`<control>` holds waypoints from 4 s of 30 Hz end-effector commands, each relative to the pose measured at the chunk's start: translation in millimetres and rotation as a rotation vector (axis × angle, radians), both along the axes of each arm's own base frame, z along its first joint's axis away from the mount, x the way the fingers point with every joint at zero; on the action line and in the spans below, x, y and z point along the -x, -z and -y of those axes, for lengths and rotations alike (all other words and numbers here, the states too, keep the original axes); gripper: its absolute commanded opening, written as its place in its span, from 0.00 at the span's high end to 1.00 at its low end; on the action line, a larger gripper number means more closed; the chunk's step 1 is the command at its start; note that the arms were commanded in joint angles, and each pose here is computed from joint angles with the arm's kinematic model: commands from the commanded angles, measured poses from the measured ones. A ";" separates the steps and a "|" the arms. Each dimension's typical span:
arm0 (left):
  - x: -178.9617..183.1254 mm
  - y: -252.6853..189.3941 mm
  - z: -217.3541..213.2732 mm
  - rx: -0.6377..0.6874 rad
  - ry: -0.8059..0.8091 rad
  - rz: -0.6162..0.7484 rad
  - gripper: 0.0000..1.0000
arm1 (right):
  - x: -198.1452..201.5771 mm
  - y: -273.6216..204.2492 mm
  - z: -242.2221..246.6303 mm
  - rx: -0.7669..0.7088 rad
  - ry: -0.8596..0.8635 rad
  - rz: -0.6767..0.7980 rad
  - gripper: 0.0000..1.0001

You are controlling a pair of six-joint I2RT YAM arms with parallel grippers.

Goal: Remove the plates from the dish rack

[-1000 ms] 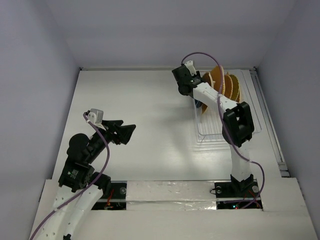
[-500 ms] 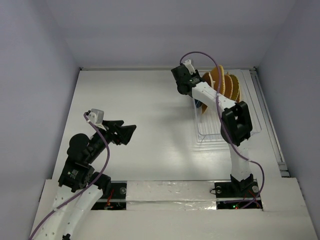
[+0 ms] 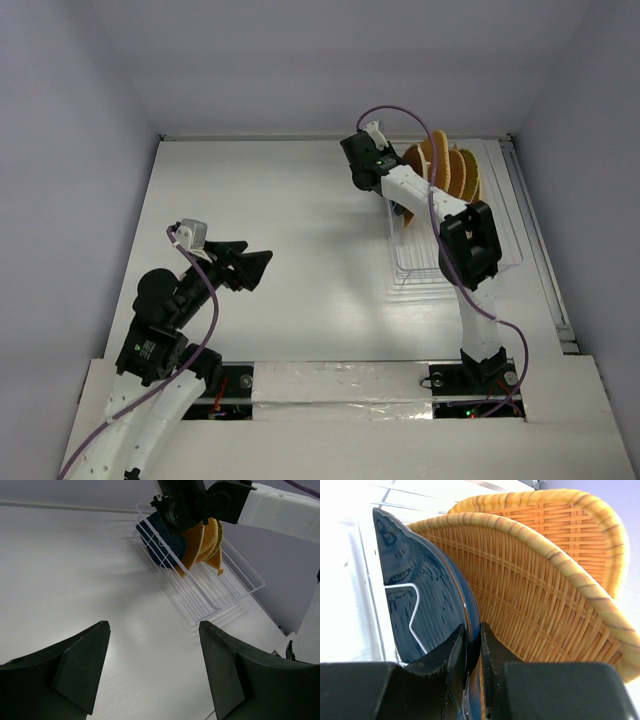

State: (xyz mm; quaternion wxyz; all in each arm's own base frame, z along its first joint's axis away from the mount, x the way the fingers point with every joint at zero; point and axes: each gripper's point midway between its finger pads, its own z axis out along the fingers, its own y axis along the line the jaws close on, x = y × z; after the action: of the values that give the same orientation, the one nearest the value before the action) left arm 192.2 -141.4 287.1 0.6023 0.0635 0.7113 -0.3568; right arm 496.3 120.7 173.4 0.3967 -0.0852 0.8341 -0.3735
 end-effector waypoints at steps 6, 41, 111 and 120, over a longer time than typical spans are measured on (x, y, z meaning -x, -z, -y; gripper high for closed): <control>4.0 -16.1 0.1 0.026 0.007 0.052 0.31 | -1.6 -41.6 0.2 0.098 0.005 0.092 0.96; 2.2 -12.2 3.1 0.021 0.019 0.040 0.33 | 37.9 -152.2 8.7 0.154 0.107 0.324 1.00; -10.0 -21.8 -29.2 -0.011 -0.171 0.061 0.55 | 51.1 18.9 -419.9 -1.780 -0.441 -0.084 0.74; -8.9 -22.7 -30.4 -0.008 -0.176 0.064 0.55 | 52.1 20.6 -418.5 -1.758 -0.434 -0.097 0.72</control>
State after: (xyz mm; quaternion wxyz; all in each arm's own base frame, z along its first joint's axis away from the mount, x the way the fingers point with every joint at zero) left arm 202.5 -110.3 297.0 0.6370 0.0131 0.7154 -0.2869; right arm 432.2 518.8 77.5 0.3081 0.0769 0.8591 0.4013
